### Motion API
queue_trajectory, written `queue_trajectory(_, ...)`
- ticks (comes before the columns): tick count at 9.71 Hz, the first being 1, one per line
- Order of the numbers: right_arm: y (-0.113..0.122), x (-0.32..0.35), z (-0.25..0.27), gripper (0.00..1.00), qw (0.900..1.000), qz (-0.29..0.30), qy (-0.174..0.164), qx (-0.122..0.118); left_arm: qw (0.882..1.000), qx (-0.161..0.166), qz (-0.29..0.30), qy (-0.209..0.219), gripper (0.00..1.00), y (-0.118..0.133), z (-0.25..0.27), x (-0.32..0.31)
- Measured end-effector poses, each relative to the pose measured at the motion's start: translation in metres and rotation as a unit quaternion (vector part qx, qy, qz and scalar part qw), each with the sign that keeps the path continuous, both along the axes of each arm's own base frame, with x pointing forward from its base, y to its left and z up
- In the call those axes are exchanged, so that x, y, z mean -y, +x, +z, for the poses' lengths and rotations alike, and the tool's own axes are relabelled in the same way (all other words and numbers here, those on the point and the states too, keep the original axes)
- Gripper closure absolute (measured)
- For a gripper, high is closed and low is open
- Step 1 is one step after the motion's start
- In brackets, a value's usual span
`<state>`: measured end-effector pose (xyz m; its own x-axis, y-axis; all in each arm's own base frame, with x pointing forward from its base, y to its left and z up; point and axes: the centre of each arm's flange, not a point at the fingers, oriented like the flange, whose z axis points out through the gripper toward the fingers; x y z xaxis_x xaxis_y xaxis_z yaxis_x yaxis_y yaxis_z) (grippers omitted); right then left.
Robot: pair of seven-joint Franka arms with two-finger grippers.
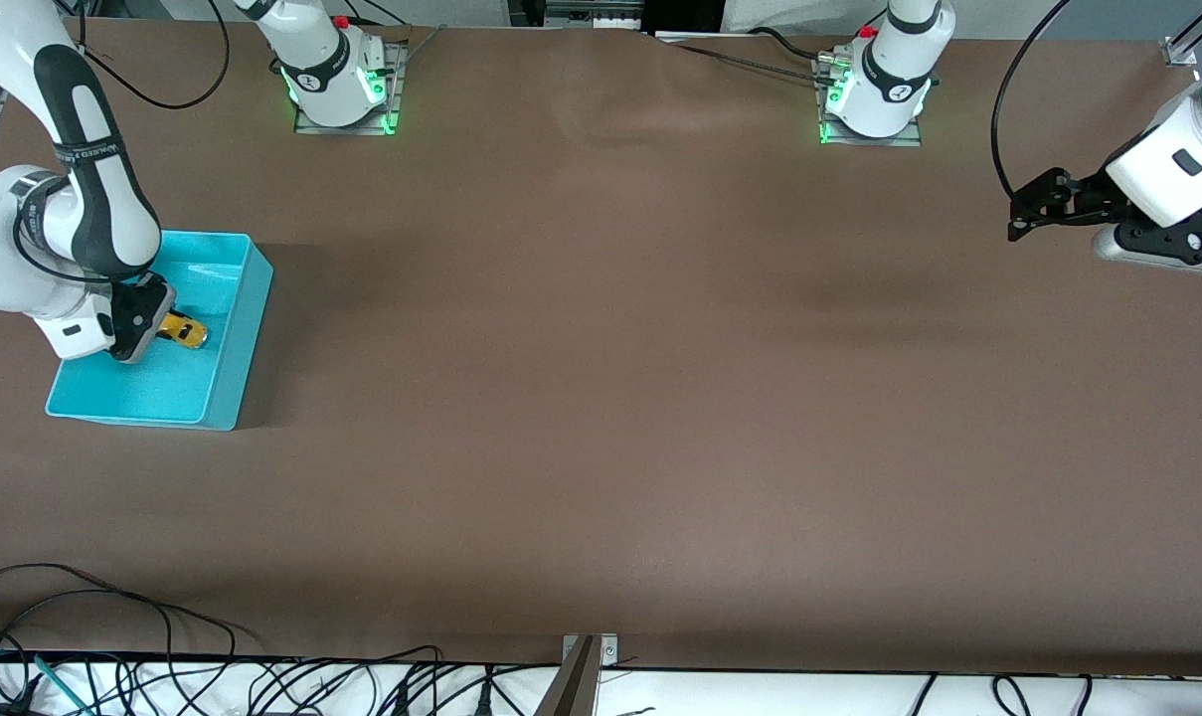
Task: Wind up and store yellow beetle car
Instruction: 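Open the right gripper and withdraw it from the bin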
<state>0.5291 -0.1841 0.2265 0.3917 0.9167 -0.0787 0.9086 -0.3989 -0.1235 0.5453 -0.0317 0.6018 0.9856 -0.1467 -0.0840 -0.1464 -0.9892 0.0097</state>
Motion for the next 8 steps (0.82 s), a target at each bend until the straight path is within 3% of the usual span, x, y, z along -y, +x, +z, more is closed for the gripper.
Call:
queue_trajectory(2, 0.000, 0.000, -0.003, 0.59, 1.000, -0.002, 0.002, 0.000, 1.000, 0.000, 0.000, 0.000, 0.00, 0.000, 0.000, 0.000)
queue_trajectory(6, 0.019, -0.006, 0.026, 0.07, 1.000, -0.006, 0.002, 0.022, 1.000, 0.000, 0.000, 0.000, 0.00, 0.000, 0.000, 0.000)
queue_trajectory(8, 0.041, -0.014, 0.083, 0.01, 0.997, -0.076, 0.009, -0.009, 1.000, 0.000, 0.000, 0.000, 0.00, 0.000, 0.000, 0.000)
